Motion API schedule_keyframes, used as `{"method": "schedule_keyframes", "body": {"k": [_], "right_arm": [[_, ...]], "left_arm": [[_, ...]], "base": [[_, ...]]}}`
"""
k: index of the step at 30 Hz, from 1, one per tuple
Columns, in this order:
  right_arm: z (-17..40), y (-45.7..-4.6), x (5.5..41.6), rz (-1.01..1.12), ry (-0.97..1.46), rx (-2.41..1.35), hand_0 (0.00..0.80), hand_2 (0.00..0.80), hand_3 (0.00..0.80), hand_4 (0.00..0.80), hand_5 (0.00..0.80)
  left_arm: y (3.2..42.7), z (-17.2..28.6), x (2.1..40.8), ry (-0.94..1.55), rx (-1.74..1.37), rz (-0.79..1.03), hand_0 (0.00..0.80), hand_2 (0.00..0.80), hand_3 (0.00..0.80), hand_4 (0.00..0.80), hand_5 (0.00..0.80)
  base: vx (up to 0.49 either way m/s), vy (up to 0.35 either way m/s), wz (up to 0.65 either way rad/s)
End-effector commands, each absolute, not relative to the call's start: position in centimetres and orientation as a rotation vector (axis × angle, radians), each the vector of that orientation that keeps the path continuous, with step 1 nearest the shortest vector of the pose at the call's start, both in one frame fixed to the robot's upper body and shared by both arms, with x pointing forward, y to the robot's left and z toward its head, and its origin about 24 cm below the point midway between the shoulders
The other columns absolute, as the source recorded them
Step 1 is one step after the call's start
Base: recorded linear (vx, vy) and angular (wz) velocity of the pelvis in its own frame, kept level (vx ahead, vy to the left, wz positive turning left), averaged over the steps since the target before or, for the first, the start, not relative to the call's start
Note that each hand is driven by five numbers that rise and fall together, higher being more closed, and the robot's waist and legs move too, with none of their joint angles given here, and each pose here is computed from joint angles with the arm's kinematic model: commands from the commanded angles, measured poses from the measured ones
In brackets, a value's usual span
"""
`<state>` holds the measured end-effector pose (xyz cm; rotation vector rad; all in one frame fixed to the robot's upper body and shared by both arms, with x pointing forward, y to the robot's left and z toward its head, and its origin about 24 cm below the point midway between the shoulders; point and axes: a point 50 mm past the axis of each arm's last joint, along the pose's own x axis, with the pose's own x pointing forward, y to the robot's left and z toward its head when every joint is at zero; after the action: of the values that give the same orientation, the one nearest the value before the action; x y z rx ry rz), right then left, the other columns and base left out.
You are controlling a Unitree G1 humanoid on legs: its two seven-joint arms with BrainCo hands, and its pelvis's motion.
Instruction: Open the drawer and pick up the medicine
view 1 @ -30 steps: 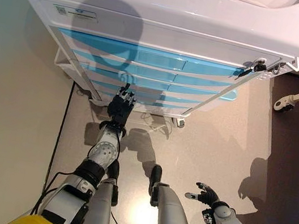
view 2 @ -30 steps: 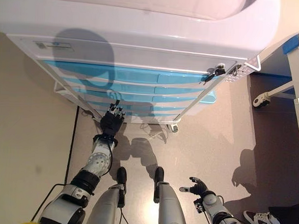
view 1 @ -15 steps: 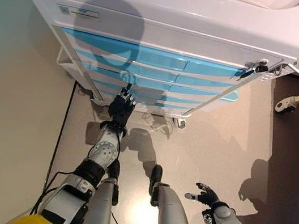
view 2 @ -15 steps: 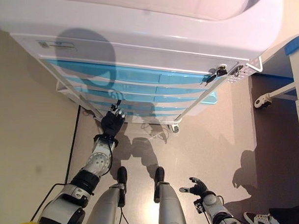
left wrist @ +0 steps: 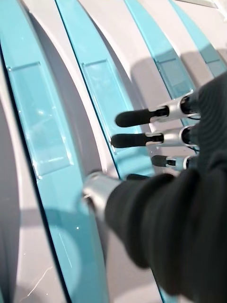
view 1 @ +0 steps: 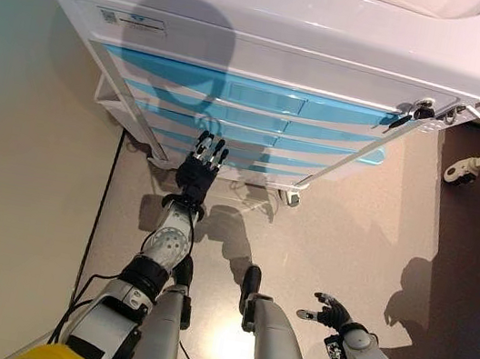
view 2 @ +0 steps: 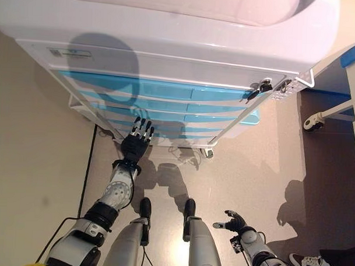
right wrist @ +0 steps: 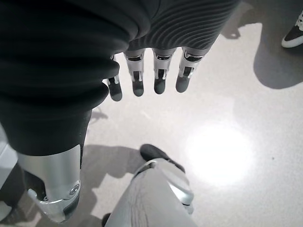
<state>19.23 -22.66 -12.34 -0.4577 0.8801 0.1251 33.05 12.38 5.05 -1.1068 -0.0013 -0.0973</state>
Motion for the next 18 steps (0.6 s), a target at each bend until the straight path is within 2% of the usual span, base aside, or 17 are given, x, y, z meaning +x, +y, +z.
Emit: {"method": "schedule_keyframes", "body": {"k": [1, 13, 18], "right_arm": [[-12.7, -24.5, 17.7, 0.105, 0.931, -0.507, 0.0, 0.0, 0.0, 0.0, 0.0], [-12.7, -24.6, 17.6, 0.095, 0.938, -0.51, 0.0, 0.0, 0.0, 0.0, 0.0], [-12.7, -24.6, 17.7, 0.088, 0.936, -0.514, 0.0, 0.0, 0.0, 0.0, 0.0]], "left_arm": [[7.7, 16.1, 34.2, -0.337, -1.099, -0.496, 0.0, 0.0, 0.0, 0.0, 0.0], [7.9, 15.4, 34.5, -0.306, -1.124, -0.438, 0.0, 0.0, 0.0, 0.0, 0.0], [8.6, 14.9, 35.0, -0.295, -1.119, -0.357, 0.0, 0.0, 0.0, 0.0, 0.0]], "base": [[0.0, 0.0, 0.0], [0.0, 0.0, 0.0], [0.0, 0.0, 0.0]]}}
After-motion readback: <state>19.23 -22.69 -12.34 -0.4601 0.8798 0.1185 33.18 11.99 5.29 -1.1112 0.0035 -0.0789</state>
